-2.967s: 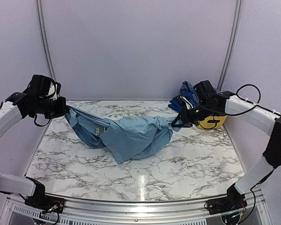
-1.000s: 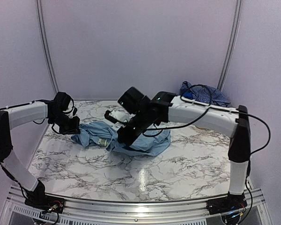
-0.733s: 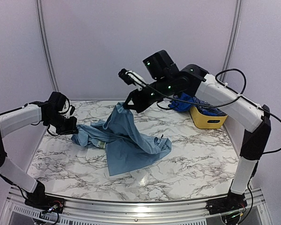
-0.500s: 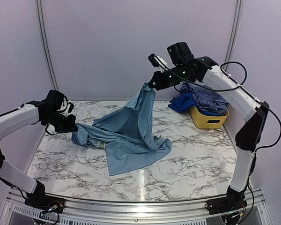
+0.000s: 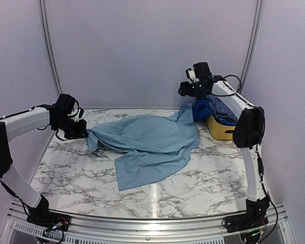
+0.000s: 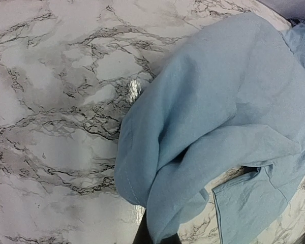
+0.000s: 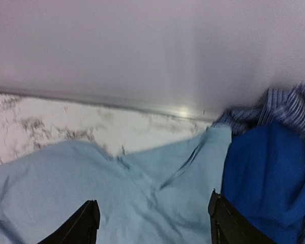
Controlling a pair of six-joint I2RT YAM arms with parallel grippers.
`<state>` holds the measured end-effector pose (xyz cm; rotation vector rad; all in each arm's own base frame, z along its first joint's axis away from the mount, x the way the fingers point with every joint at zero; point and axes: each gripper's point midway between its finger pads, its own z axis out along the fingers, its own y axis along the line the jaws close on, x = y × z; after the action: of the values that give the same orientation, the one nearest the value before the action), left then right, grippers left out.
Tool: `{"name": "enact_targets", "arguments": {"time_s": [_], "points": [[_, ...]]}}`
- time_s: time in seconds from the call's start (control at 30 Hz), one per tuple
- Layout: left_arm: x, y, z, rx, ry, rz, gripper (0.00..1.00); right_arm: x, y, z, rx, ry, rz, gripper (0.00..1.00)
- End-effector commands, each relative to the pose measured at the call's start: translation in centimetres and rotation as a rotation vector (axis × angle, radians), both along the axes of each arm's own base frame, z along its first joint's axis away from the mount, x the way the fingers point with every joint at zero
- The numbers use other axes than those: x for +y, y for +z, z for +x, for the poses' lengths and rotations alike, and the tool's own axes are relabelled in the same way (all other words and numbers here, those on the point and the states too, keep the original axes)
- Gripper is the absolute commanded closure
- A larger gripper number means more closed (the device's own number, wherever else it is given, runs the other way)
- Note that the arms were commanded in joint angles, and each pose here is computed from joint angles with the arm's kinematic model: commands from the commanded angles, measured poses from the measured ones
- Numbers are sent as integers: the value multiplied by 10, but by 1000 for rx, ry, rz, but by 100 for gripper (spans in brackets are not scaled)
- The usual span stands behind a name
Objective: Fold and stack the mixed laundry pile
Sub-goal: Flatten out the crumpled T-shirt at the center of the board.
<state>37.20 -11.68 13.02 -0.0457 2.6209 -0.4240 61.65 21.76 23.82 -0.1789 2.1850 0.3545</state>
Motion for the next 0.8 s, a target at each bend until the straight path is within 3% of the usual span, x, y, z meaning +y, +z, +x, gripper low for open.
{"name": "enact_targets", "arguments": {"time_s": [0.0, 0.23, 0.37, 0.57, 0.77], "points": [[2, -6, 5, 14, 22, -2, 100, 45, 8, -73, 47, 133, -73, 30], [13, -19, 5, 41, 65, 33, 100, 176, -32, -246, 203, 616, -26, 33], [13, -20, 5, 50, 62, 17, 100, 234, -81, -325, 321, 819, -58, 33], [10, -18, 4, 49, 47, 0, 100, 275, -134, -376, 405, 934, -166, 31], [9, -18, 0, 51, 39, -5, 100, 269, -190, -397, 495, 932, -290, 29]]}}
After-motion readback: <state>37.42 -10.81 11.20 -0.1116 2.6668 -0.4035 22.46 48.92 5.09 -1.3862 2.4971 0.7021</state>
